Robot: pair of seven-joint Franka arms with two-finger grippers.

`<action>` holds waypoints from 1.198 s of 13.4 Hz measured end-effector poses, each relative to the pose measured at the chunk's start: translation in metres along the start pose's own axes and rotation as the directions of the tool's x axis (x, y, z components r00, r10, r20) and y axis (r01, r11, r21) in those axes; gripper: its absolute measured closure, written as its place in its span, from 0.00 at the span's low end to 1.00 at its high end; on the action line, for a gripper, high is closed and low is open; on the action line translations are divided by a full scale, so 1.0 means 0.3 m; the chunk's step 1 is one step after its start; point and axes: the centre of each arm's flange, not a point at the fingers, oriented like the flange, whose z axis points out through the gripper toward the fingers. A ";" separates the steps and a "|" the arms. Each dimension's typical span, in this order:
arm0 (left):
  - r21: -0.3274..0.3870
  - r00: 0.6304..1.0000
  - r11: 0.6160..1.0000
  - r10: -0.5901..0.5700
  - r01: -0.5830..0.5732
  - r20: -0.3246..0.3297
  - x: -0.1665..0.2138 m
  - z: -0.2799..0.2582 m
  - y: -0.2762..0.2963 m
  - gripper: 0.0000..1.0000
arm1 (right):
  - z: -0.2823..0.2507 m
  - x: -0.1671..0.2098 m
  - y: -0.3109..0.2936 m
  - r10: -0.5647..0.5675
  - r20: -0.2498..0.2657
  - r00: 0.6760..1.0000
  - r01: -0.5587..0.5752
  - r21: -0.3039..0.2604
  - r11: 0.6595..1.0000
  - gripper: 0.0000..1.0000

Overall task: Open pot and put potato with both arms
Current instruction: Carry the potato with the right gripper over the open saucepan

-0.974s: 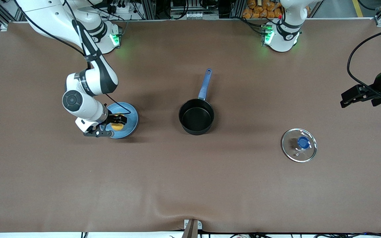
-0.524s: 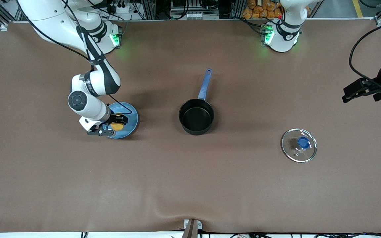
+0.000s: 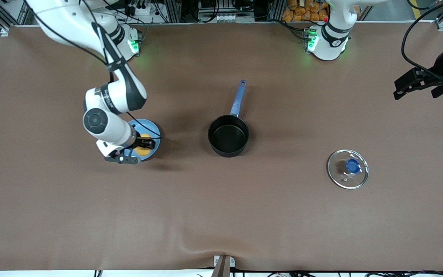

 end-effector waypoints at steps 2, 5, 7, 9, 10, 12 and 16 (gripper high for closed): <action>-0.010 1.000 1.000 -0.001 0.001 0.018 0.001 0.025 -0.003 0.00 | -0.130 -0.026 -0.235 -0.014 -0.027 1.000 0.015 0.065 0.998 0.29; -0.009 1.000 1.000 -0.001 0.001 0.030 0.001 0.044 -0.002 0.00 | -0.131 -0.095 -0.548 0.007 -0.052 0.999 -0.001 0.107 0.994 0.29; -0.009 0.999 1.000 -0.002 0.003 0.034 0.001 0.049 -0.006 0.00 | -0.082 -0.120 -0.675 -0.020 -0.056 0.998 0.026 0.115 0.993 0.29; -0.008 0.999 1.000 -0.007 0.008 0.038 0.003 0.055 -0.014 0.00 | -0.017 -0.174 -0.788 -0.061 -0.052 0.997 0.067 0.110 0.992 0.29; -0.008 0.999 1.000 -0.009 0.009 0.039 0.003 0.057 -0.017 0.00 | 0.021 -0.209 -0.831 -0.069 -0.046 0.997 0.073 0.100 0.992 0.29; -0.008 0.999 1.000 -0.010 0.011 0.040 0.003 0.060 -0.020 0.00 | 0.112 -0.280 -0.895 -0.094 -0.037 0.995 0.096 0.060 0.994 0.29; -0.008 0.999 1.000 -0.011 0.011 0.041 0.003 0.060 -0.021 0.00 | 0.247 -0.335 -0.925 -0.118 -0.018 0.993 0.118 0.003 0.993 0.29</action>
